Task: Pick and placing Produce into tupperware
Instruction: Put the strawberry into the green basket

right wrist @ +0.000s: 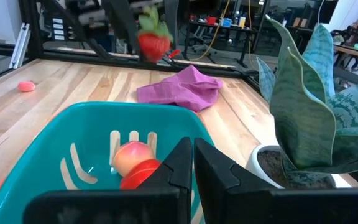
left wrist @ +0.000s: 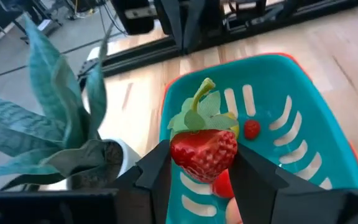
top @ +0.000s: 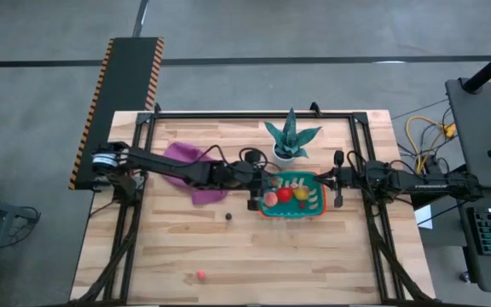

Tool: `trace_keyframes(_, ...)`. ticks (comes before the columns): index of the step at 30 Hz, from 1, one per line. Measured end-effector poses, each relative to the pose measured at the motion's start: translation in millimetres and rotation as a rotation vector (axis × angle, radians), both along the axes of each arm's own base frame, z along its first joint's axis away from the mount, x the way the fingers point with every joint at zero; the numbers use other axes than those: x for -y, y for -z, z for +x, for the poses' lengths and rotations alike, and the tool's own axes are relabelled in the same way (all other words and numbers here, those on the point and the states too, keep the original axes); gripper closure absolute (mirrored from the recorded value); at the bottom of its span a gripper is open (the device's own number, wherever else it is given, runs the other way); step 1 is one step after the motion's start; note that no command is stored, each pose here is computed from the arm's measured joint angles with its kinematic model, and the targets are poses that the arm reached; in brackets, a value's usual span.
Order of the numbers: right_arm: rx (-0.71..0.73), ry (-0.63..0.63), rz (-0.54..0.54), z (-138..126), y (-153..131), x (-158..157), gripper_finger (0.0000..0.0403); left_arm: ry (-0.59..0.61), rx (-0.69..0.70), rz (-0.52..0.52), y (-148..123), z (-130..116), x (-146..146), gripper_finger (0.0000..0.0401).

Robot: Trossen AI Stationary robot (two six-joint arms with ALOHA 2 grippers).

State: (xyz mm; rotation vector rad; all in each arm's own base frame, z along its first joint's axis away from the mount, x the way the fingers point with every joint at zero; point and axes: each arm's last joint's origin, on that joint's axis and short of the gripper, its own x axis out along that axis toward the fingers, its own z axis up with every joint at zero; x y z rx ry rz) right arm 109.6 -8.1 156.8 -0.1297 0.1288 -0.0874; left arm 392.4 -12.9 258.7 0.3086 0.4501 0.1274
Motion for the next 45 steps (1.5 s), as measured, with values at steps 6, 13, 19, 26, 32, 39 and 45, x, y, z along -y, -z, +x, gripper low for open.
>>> trace_keyframes(6, 0.007, -0.001, 0.0, 0.1, -0.6, 0.0, 0.0394, -0.005, -0.053, 0.002, 22.0, 16.4, -1.2, 0.0282)
trace_keyframes(13, 0.007, -0.001, 0.0, 0.1, -0.6, 0.0, 0.0394, -0.011, -0.106, 0.006, 44.0, 30.6, -3.0, 0.0282)
trace_keyframes(19, 0.007, -0.001, 0.0, 0.1, -0.7, 0.0, 0.0394, -0.023, -0.112, 0.004, 47.1, 31.9, -7.6, 0.0282)
trace_keyframes(26, 0.007, -0.001, 0.0, 0.1, -0.6, 0.0, 0.0394, -0.028, -0.11, 0.0, 46.3, 31.6, -9.1, 0.0282)
trace_keyframes(32, 0.007, -0.001, 0.0, 0.1, -0.6, 0.0, 0.0394, -0.03, -0.111, -0.003, 46.4, 31.5, -9.4, 0.0282)
trace_keyframes(39, 0.007, -0.001, 0.0, 0.1, -0.6, 0.0, 0.0394, -0.03, -0.11, -0.003, 46.0, 31.3, -9.4, 0.0269)
trace_keyframes(45, 0.007, -0.001, 0.0, 0.1, -0.6, 0.0, 0.0394, -0.03, -0.109, -0.002, 45.9, 31.3, -9.4, 0.0247)
